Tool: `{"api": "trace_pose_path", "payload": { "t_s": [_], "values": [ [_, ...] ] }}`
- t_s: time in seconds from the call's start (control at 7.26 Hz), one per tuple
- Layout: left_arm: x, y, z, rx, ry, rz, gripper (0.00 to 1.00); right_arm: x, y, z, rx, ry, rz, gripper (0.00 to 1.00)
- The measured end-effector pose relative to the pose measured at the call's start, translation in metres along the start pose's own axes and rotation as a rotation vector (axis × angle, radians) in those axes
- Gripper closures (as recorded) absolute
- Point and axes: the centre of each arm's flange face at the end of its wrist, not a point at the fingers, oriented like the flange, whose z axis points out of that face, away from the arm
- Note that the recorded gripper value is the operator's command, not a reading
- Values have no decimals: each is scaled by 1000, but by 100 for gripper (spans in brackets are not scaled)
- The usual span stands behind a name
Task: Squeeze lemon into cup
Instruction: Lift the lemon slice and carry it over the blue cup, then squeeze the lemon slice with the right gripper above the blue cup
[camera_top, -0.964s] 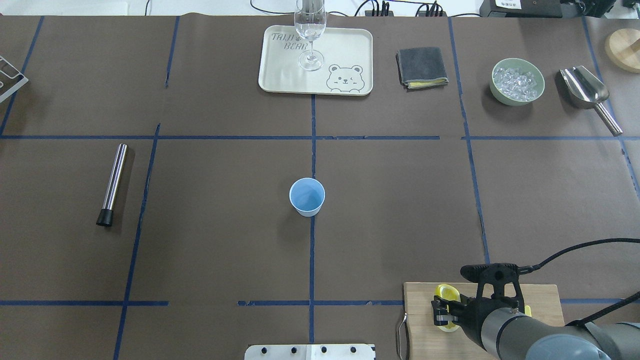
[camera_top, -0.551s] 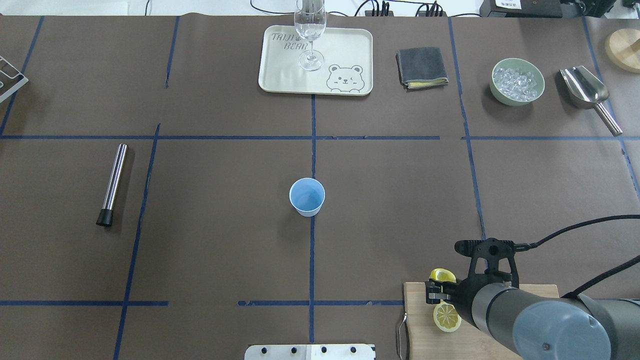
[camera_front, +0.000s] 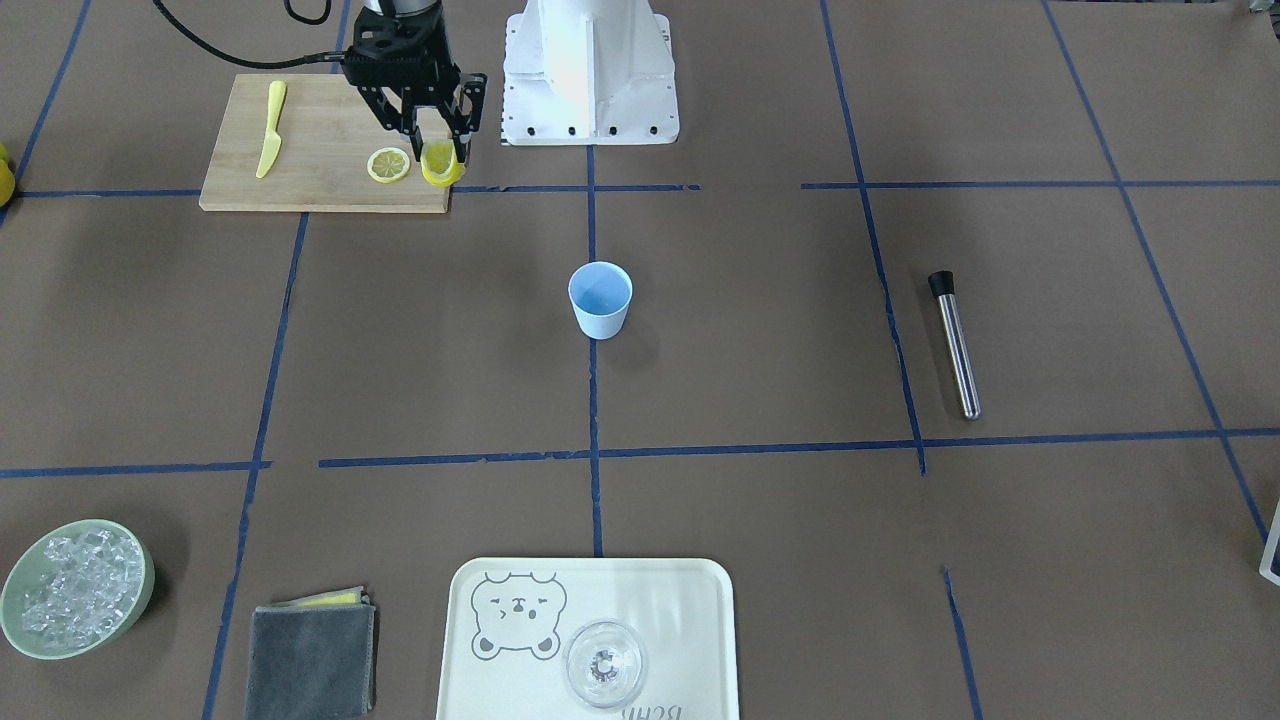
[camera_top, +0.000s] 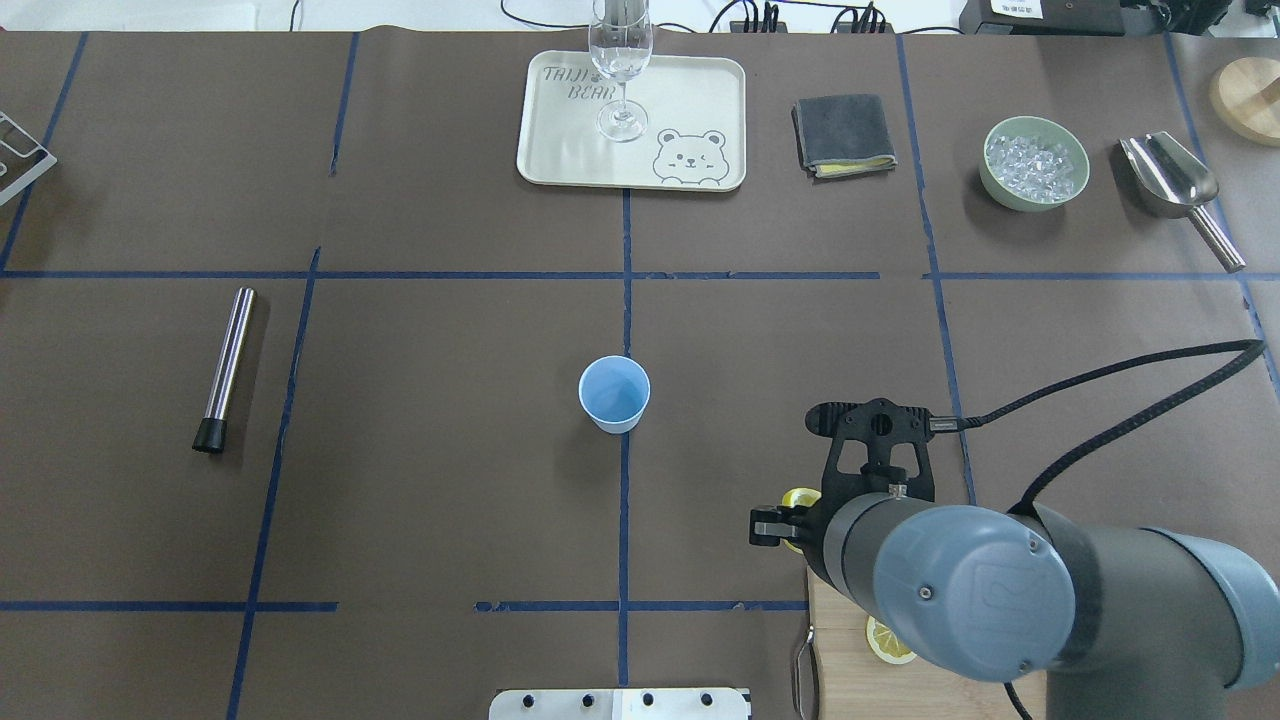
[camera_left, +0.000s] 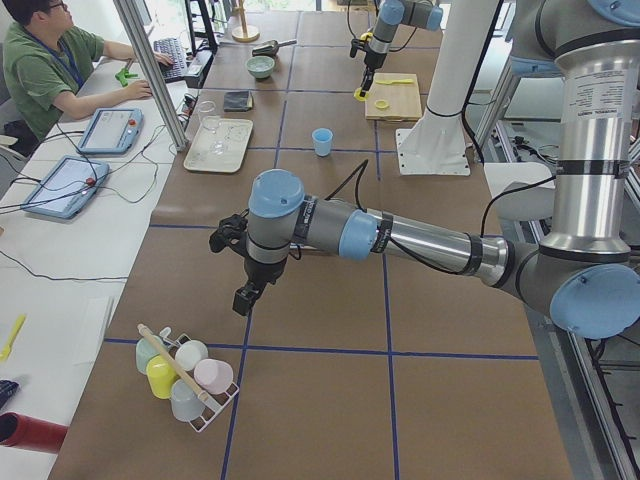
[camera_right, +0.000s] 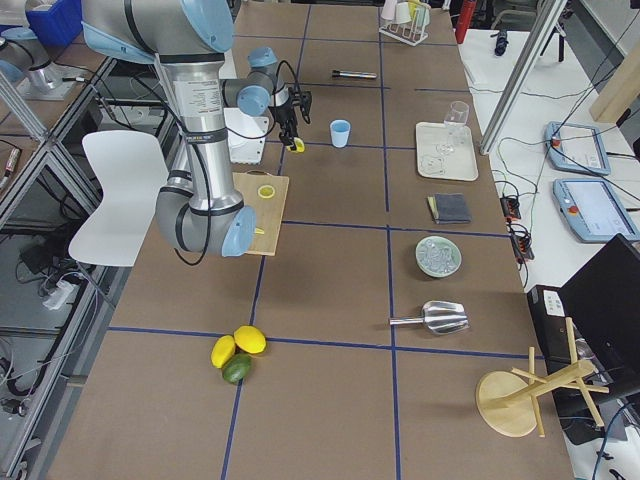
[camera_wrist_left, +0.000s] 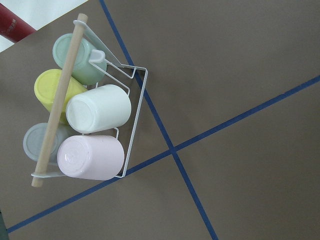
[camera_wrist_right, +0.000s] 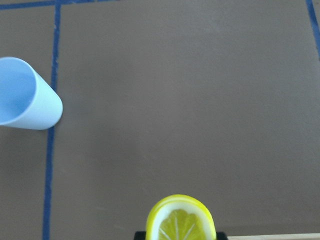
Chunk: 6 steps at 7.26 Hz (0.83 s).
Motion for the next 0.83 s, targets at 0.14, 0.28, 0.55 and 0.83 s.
{"api": "trace_pose_path", "payload": {
  "t_s": [0.14, 0.28, 0.55, 0.83],
  "values": [
    [0, 1, 0, -1, 0, -1, 0, -26, -18, -4, 2, -4, 16, 67],
    [0, 3, 1, -2, 1, -1, 0, -48, -33, -4, 10, -6, 29, 67],
    [0, 6, 0, -3, 0, 2, 0, -88, -63, 2, 29, 1, 47, 66],
    [0, 7, 0, -4, 0, 2, 0, -143, -91, 13, 45, 19, 63, 67]
  ]
}}
